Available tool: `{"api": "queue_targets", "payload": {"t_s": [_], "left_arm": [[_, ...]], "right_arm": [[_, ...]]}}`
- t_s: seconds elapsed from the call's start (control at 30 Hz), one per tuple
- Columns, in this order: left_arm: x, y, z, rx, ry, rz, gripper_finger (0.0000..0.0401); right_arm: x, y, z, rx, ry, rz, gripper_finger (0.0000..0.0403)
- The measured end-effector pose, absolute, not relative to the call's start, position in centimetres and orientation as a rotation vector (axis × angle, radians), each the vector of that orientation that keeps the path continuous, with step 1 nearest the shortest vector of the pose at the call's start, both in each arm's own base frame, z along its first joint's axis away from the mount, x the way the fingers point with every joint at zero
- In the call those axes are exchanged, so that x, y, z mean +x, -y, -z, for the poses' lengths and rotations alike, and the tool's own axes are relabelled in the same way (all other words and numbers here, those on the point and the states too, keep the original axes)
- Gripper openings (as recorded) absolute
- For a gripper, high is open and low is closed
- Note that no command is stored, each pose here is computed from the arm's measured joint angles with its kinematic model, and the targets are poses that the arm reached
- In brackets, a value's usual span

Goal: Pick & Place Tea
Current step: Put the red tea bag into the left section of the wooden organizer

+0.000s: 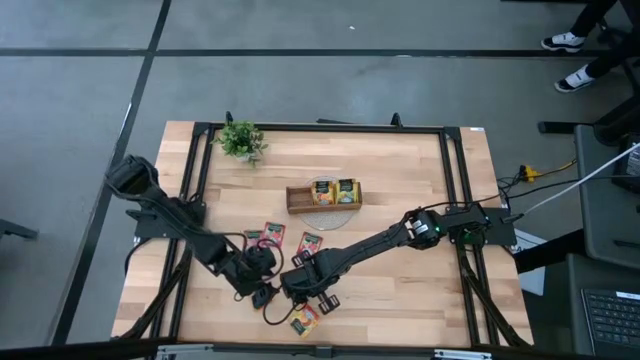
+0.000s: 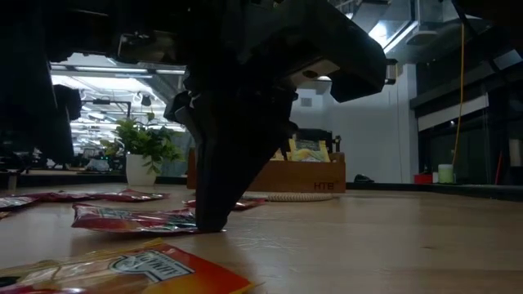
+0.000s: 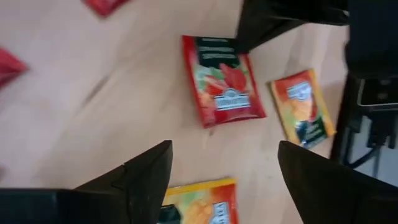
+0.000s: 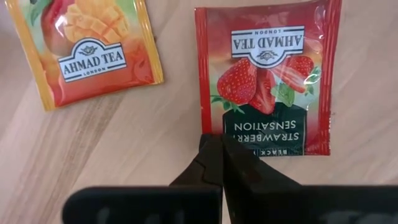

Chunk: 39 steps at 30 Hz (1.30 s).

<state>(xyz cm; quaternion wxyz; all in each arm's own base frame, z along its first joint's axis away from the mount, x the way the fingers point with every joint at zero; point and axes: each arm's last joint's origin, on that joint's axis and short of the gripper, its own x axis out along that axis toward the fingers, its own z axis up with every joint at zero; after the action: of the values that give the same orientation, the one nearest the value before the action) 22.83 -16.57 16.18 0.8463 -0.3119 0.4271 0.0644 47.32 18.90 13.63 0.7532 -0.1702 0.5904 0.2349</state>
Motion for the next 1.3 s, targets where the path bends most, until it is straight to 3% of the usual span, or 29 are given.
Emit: {"api": "queue_targets", "payload": {"t_s": [0.2,0.57,0.93,1.3], "left_arm": [[23.5,17.2,-16.3,-0.643,-0.832,-0.066,0.0281],[21.5,19.0,-15.6,-0.245,-0.792,-0.013,0.0279],[21.5,19.5,-11.7,0.146,-0.857,-0.002,0.0278],[22.3,20.0,-11.5,0.268,-0.719,-0.026,0.0278]], "right_arm": [[47.3,-18.9,-13.6,-0.356,-1.290,-0.514,0.0000],[47.4,-18.9,-13.6,-0.362,-1.278,-0.545,0.0000],[47.8,-18.3,-13.6,-0.318,-1.267,-0.564,0.0000],[48.2,-18.4,-13.6,-0.276,-1.241,-0.529,0.0000]]}}
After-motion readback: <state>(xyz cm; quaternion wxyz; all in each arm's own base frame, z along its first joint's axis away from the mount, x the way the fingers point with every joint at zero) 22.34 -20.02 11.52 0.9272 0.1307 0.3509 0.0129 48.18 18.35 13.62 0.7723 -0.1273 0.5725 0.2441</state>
